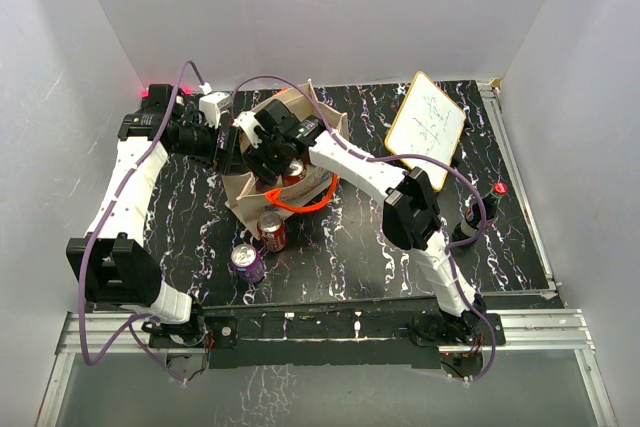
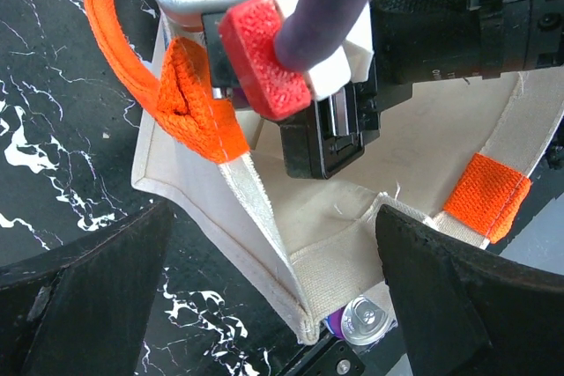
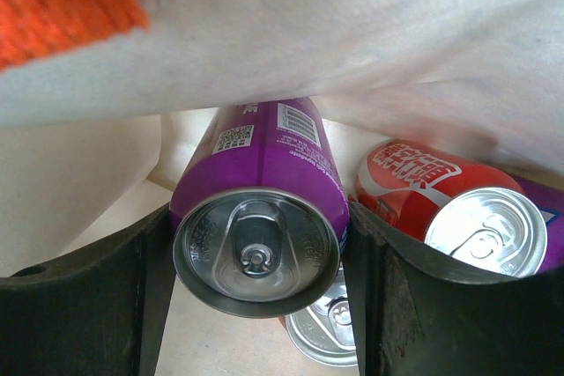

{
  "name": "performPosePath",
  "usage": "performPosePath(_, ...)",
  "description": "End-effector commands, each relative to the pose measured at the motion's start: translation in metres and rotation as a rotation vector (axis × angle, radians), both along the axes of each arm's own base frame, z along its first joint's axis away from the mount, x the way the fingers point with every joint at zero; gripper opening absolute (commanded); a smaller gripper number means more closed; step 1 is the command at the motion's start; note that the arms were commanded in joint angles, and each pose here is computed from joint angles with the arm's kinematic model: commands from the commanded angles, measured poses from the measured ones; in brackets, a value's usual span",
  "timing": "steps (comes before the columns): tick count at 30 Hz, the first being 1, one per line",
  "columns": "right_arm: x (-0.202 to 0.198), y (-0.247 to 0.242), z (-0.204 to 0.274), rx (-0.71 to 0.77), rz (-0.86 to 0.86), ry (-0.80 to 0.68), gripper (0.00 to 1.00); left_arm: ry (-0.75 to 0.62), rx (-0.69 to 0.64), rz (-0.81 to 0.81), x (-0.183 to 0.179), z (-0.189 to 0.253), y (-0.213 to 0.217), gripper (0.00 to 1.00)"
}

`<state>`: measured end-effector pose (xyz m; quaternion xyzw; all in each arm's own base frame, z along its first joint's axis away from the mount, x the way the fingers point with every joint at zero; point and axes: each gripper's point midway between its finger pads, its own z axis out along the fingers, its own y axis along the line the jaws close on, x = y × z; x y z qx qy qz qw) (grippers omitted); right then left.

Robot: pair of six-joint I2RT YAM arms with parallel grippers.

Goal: Place the beverage into the canvas bag

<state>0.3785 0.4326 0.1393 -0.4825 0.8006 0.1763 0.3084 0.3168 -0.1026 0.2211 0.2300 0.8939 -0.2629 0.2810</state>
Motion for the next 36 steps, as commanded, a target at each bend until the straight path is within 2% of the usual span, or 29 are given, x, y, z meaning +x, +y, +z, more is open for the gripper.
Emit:
performPosePath(1,0.033,0.017,0.052,0.123,-0.057,-0.179,0.13,-0.015,-0.023,-0.016,-0.014,0.01,-0.002,0.97)
performPosePath(8,0.035,0.016,0.041,0.105,-0.066,-0.17,0.17,-0.031,-0.039,-0.032,-0.013,0.014,-0.004,0.97)
performPosePath(21,0.01,0.031,0.018,0.162,0.038,-0.053,0.25,-0.047,-0.055,-0.007,-0.002,0.018,-0.003,0.97)
performPosePath(36,0.02,0.033,0.003,0.152,0.009,-0.077,0.46,-0.051,-0.062,-0.003,-0.001,0.019,0.0,0.97)
